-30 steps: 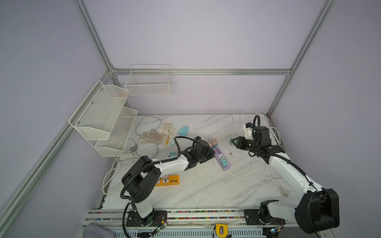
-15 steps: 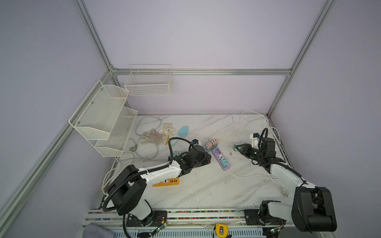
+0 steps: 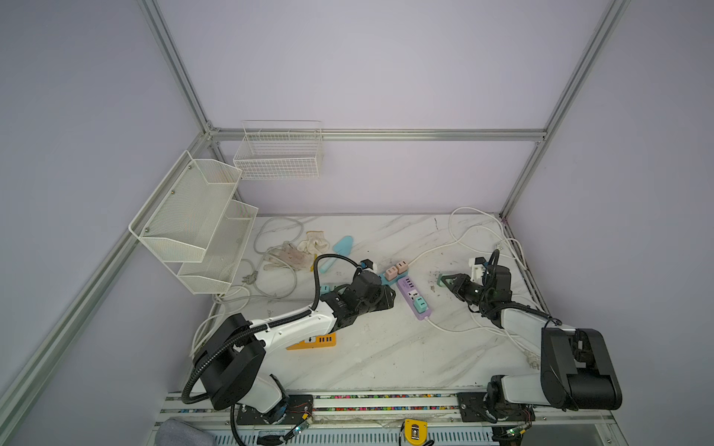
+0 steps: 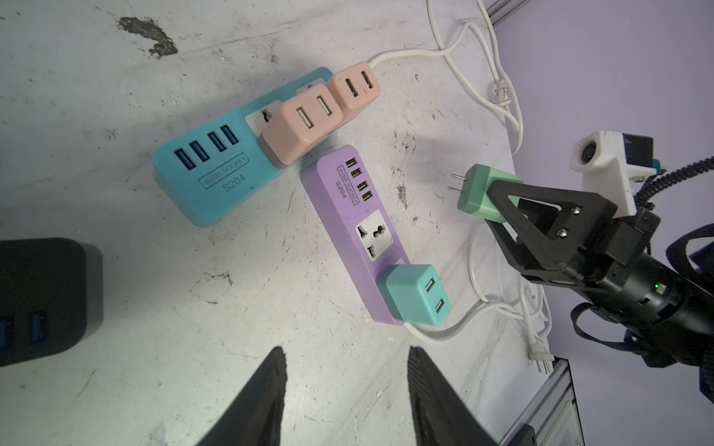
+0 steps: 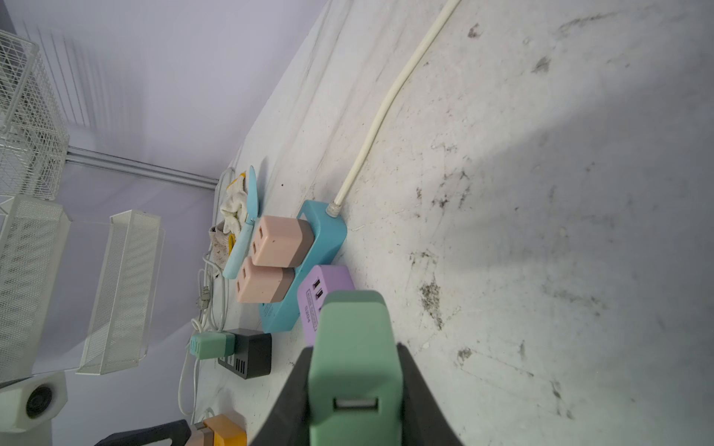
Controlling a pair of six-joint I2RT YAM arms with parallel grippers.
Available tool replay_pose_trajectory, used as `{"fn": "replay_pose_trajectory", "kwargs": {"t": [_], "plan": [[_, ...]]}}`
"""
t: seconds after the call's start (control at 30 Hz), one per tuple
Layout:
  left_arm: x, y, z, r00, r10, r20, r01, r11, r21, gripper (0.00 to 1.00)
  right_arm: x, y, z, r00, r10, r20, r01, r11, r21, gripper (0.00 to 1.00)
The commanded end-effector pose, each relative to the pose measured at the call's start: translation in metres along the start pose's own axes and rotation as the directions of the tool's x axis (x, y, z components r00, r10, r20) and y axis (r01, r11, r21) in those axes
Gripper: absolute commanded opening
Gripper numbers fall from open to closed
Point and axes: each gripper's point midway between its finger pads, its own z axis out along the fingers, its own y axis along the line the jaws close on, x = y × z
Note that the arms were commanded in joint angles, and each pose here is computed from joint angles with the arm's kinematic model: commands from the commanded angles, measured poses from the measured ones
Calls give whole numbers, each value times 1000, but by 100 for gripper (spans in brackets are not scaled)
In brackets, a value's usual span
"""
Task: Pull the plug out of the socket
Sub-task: 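Lower the green plug onto the table beside the strip and open the right gripper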
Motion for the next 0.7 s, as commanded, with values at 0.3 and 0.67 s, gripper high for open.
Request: {"fn": "replay_pose_trajectory", "kwargs": {"t": [0.3,0.67], "plan": [[9,5,6,1000,9,-20,-9,1000,11,56,-12,-22,16,999,30,33,-31,999,25,12],[11,3,14,999,-12,-39,13,1000,23,60,-8,-48,28,996,78,35,-81,993,80,19]]}}
